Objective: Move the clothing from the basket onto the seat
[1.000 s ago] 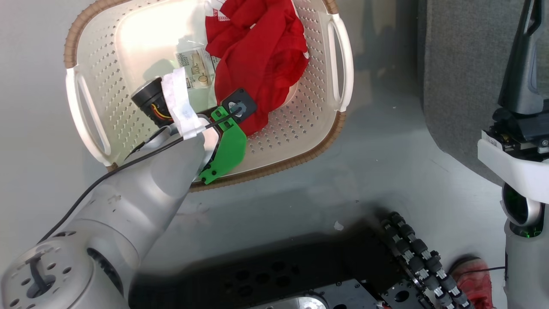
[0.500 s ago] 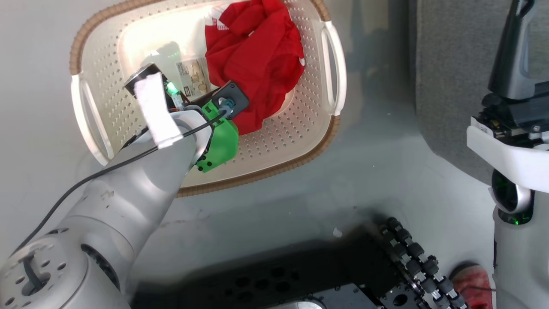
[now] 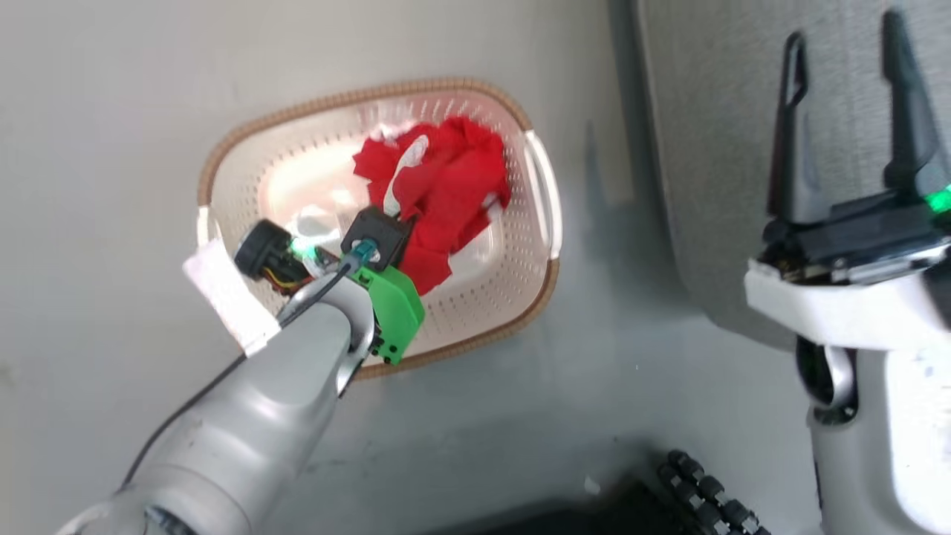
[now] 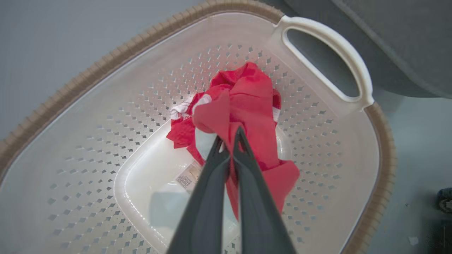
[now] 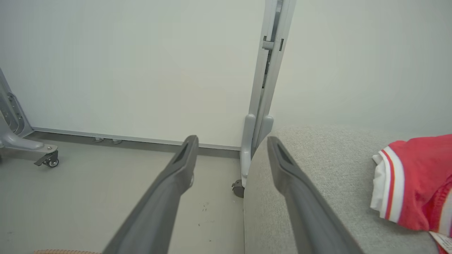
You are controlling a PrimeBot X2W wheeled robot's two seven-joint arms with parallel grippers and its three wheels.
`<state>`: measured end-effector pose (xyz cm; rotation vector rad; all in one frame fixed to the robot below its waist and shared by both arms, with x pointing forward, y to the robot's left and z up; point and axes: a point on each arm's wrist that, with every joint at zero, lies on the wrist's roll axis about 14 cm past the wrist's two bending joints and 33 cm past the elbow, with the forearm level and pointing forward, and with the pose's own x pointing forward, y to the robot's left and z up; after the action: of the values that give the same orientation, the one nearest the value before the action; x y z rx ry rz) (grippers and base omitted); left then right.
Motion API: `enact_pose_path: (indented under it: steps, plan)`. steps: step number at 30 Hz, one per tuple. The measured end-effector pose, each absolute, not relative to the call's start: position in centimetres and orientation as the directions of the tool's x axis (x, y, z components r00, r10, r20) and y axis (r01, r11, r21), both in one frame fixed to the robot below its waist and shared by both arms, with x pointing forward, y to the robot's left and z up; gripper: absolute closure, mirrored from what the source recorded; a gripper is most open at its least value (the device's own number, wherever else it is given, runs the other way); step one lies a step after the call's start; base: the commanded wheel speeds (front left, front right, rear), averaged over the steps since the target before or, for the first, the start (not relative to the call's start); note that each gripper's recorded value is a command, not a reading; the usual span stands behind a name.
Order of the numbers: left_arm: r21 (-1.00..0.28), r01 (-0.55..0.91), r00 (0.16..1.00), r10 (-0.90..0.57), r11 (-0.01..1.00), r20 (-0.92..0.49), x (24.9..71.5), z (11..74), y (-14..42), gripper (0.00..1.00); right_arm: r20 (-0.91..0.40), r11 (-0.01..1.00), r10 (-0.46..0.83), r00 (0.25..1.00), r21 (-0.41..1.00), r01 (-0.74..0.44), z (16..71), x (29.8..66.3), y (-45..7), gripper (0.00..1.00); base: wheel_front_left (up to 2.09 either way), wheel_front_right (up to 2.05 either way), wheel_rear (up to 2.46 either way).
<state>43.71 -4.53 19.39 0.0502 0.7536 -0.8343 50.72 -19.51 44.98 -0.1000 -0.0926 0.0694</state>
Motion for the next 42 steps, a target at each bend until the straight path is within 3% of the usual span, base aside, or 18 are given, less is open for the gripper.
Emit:
enact_pose_path:
  steps: [9,19,32,42]
  plan:
    - [-0.186,0.618,0.657,-0.632,0.764,-0.411,45.8,31.4,-3.3,1.0,0.079,0.991,0.131,0.988,-0.007,-0.13,48.6,44.4,-16.4,0.0,0.0,0.0,0.0]
    - [-0.052,0.613,0.777,-0.614,0.788,-0.139,44.4,43.8,-2.5,1.0,0.123,0.98,0.194,0.973,0.03,-0.199,51.9,37.9,-13.4,0.0,0.0,0.0,0.0]
    - [0.04,0.618,0.764,-0.611,0.785,0.209,40.3,57.1,-3.1,1.0,0.229,0.97,0.235,0.945,0.013,-0.244,55.4,33.0,-12.1,0.0,0.0,0.0,0.0]
    - [0.04,0.672,0.697,-0.65,0.739,0.303,37.9,60.9,-5.0,1.0,0.173,0.931,0.359,0.917,0.001,-0.365,53.7,33.1,-8.8,0.0,0.0,0.0,0.0]
